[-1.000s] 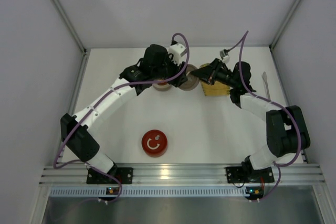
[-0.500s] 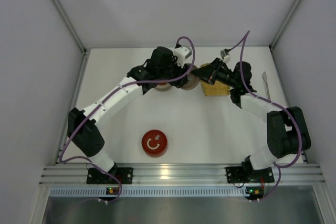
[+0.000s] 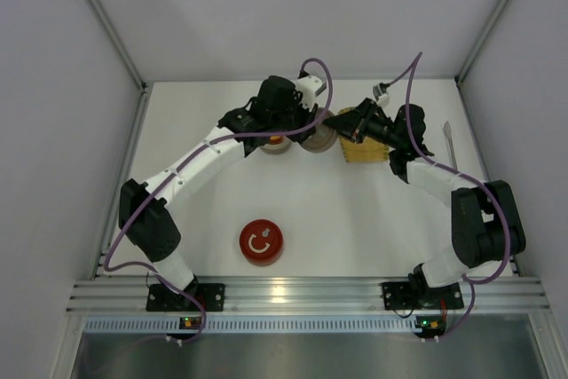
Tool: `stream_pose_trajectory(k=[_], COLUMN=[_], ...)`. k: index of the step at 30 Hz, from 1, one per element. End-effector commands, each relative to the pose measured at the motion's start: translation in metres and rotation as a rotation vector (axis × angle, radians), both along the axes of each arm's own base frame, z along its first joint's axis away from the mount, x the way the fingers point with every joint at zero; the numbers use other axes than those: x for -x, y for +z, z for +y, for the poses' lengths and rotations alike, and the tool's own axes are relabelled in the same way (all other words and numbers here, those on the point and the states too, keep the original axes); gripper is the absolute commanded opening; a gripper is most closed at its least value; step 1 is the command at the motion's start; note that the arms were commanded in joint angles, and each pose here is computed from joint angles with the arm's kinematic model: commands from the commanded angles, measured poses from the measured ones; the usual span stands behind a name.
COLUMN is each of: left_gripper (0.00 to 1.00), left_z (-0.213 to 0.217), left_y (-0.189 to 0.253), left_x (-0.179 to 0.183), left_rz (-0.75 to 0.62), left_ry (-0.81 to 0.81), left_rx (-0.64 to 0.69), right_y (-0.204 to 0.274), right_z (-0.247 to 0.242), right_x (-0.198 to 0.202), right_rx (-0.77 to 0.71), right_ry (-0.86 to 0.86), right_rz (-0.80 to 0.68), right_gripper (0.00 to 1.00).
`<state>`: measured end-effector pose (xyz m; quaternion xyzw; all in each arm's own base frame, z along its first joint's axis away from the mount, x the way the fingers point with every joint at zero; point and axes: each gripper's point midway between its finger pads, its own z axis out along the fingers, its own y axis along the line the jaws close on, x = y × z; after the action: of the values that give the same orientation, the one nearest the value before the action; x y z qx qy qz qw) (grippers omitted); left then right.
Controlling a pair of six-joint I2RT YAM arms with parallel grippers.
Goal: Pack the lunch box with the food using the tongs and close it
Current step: Adjust the box lid.
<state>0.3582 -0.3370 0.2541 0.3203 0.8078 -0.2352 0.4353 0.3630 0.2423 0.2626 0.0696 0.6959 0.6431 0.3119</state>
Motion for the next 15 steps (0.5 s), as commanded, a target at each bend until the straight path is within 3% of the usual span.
stream_pose_trajectory(k=[1,4,5,6,8,9,13,15], left_gripper=[0.16,0.03,0.00,0.00,0.00,0.00,0.00,0.00], left_z=[-0.014,-0.016,-0.016,-0.016,-0.010,-0.008,0.023,0.053], left_y=[0.027,0.030,0.032,0.034,0.032,0.037,0.039,0.035], left_x=[-0.002,0.004,0.006,0.008,0.009,0.008,-0.006,-0.020], left_rz=[-0.046,-0.036,-0.033,-0.029,-0.005,-0.009,0.010,0.034], left_ry=[-0.032,-0.062,-0.065,-0.069,-0.048,-0.036,0.117,0.310], left_rx=[0.078,0.095,0.097,0.101,0.085,0.080,0.021,-0.023], right_y=[0.028,0.029,0.028,0.029,0.027,0.031,0.007,0.005], right_z=[-0.002,-0.002,-0.001,-0.001,-0.005,-0.007,-0.033,-0.051], right_x=[0.005,0.004,0.003,0.001,-0.003,-0.007,-0.027,-0.038], right_rx=[-0.022,-0.018,-0.013,-0.004,0.023,0.035,0.207,0.253], right_ry=[0.001,0.002,0.005,0.006,0.009,0.008,-0.038,-0.073], right_rz=[-0.095,-0.096,-0.093,-0.090,-0.112,-0.129,-0.096,-0.108], right_gripper=[0.00,0.02,0.10,0.37,0.70,0.99,0.99,0.99])
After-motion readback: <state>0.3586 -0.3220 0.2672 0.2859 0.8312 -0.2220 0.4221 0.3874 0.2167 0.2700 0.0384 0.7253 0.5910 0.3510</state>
